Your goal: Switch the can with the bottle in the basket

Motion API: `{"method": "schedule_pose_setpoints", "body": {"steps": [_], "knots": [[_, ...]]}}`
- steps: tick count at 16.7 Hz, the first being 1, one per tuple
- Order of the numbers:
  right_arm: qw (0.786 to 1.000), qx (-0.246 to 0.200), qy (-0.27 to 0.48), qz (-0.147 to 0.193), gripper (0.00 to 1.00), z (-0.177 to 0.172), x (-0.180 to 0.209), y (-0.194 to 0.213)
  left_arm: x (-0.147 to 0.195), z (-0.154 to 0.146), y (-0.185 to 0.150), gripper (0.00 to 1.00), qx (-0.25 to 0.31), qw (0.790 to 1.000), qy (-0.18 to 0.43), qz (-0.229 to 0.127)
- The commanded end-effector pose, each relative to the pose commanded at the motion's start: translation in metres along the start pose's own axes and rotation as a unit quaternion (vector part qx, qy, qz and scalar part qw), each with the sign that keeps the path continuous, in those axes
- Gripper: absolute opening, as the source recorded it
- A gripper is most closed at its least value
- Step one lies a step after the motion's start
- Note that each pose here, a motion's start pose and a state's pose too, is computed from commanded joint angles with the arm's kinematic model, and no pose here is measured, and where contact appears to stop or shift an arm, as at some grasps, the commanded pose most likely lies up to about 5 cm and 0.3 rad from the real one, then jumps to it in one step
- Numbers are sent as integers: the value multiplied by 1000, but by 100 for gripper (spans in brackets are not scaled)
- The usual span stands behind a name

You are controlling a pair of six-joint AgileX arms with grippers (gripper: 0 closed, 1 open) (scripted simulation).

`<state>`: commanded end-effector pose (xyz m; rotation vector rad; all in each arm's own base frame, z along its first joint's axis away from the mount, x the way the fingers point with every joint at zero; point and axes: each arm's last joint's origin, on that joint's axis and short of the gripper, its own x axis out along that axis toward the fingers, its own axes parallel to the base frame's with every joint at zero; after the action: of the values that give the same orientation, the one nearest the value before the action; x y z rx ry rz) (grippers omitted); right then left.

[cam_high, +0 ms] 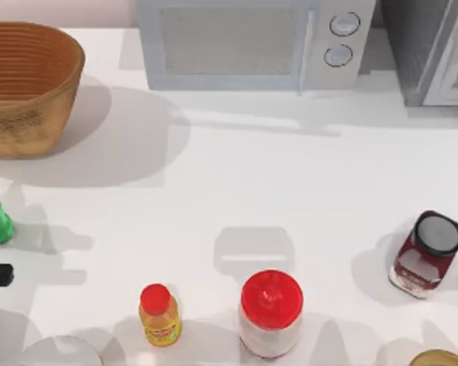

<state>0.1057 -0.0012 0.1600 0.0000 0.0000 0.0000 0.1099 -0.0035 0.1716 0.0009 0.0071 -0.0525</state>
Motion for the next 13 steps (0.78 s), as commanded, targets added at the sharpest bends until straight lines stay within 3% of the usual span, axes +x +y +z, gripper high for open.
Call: {"method": "schedule_pose_setpoints", "body": {"steps": [3,7,13], "knots": [[1000,0,0,0,100,0,0,0,11,20,-5,0,0,999,1,-54],[1000,0,0,0,100,0,0,0,44,53,-16,0,-1,988,2,-155],[1000,0,0,0,100,0,0,0,134,72,-46,0,-2,944,2,-331]]}}
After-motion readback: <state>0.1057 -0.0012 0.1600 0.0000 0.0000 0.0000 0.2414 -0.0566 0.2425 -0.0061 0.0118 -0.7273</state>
